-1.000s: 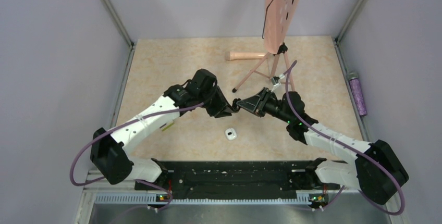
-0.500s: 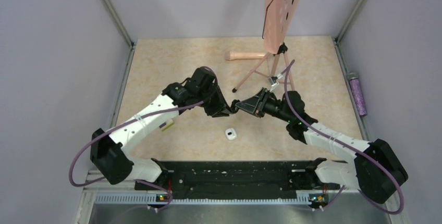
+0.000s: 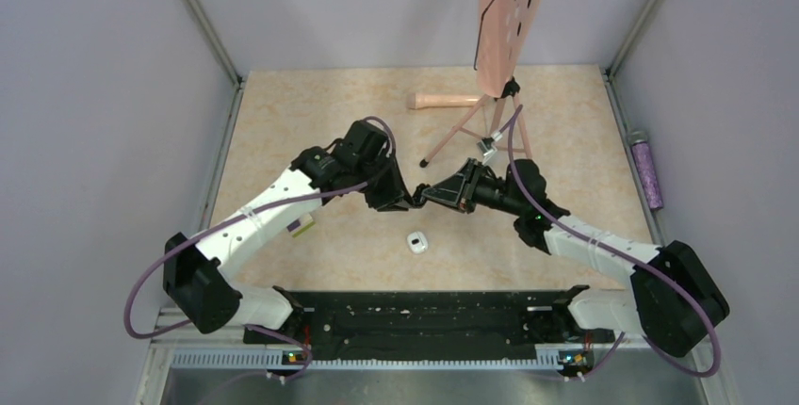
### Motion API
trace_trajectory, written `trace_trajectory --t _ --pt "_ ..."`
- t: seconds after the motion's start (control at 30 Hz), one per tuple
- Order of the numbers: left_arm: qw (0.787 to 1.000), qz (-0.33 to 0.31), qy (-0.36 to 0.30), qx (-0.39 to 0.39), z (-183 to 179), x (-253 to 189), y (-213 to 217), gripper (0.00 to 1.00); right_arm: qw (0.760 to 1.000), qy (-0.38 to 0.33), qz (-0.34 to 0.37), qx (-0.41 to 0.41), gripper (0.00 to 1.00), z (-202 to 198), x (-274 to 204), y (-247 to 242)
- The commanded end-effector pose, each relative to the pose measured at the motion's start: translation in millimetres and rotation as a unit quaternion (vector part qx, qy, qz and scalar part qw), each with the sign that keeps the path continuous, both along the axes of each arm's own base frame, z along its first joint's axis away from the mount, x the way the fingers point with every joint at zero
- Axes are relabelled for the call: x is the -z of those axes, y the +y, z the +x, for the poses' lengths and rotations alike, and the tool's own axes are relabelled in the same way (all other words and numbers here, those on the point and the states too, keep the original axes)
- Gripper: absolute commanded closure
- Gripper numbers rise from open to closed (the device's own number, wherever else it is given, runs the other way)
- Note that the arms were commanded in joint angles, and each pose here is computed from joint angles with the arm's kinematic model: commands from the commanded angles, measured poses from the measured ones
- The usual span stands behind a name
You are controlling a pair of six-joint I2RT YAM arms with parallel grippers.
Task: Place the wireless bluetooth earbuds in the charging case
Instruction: Adjust the left earbud in the left side groove of the charging case.
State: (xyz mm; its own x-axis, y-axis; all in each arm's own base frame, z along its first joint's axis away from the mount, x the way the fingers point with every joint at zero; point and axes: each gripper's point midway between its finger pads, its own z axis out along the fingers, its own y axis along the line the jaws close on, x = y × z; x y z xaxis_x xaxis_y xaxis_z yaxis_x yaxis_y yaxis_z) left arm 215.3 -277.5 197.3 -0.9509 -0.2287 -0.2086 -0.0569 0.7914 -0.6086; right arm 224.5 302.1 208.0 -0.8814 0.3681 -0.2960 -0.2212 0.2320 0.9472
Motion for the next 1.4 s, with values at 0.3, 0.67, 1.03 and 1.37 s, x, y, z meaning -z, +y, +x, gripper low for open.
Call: trace_trajectory --t 0.3,0.67,1.03,1.37 --pt "0.996 -0.048 -0.059 0.055 13.4 -38.5 -20.2 0.83 1.0 0.004 0.01 -0.025 1.0 -2.8 -11.9 7.2" --pt "0.993 -0.073 -0.054 0.072 8.2 -51.0 -27.3 0.73 0.999 0.004 0.016 0.032 1.0 10.2 -13.5 -1.5" --pt "0.993 -0.077 -0.052 0.076 8.3 -54.7 -29.9 0.69 0.999 0.005 0.021 0.026 1.0 10.5 -12.5 1.1" --pt "0.995 -0.034 -0.051 0.081 11.6 -44.5 -21.4 0.74 1.0 0.003 0.02 0.016 1.0 7.5 -11.6 2.1"
